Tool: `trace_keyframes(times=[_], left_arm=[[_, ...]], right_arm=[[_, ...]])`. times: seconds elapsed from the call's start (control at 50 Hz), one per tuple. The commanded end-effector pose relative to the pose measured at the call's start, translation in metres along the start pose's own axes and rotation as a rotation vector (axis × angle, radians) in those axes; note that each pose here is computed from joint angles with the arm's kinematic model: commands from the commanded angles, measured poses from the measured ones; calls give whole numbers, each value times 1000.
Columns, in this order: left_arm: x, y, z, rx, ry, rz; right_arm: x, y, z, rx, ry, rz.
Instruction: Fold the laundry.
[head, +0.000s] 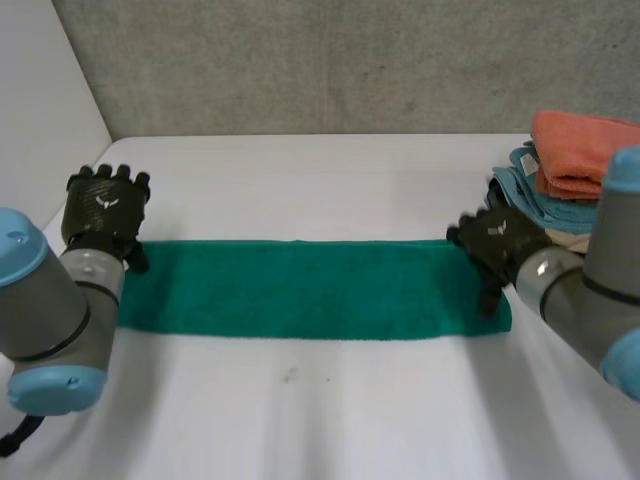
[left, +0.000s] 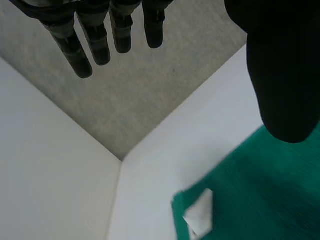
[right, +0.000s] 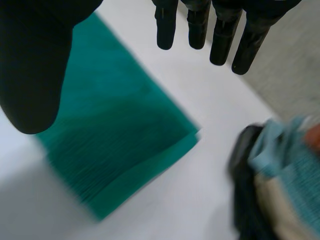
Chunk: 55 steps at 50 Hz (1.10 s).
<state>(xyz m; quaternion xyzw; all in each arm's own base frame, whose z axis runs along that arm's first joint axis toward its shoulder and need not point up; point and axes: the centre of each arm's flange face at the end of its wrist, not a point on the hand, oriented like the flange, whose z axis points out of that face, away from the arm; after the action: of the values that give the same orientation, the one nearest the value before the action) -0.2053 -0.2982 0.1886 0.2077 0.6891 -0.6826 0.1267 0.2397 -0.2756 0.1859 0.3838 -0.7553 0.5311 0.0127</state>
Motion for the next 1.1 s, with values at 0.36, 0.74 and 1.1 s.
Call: trace_keyframes(times=[0.36, 0.74, 1.1], left_arm=[[-2, 16, -4, -45, 30, -46], [-4, 16, -6, -48, 24, -46], [-10, 8, -7, -25, 3, -50]], right_arm=[[-6, 65, 39, -25, 15, 30], [87, 100, 4, -208, 284, -169], [-25, -70, 22, 291, 219, -441]])
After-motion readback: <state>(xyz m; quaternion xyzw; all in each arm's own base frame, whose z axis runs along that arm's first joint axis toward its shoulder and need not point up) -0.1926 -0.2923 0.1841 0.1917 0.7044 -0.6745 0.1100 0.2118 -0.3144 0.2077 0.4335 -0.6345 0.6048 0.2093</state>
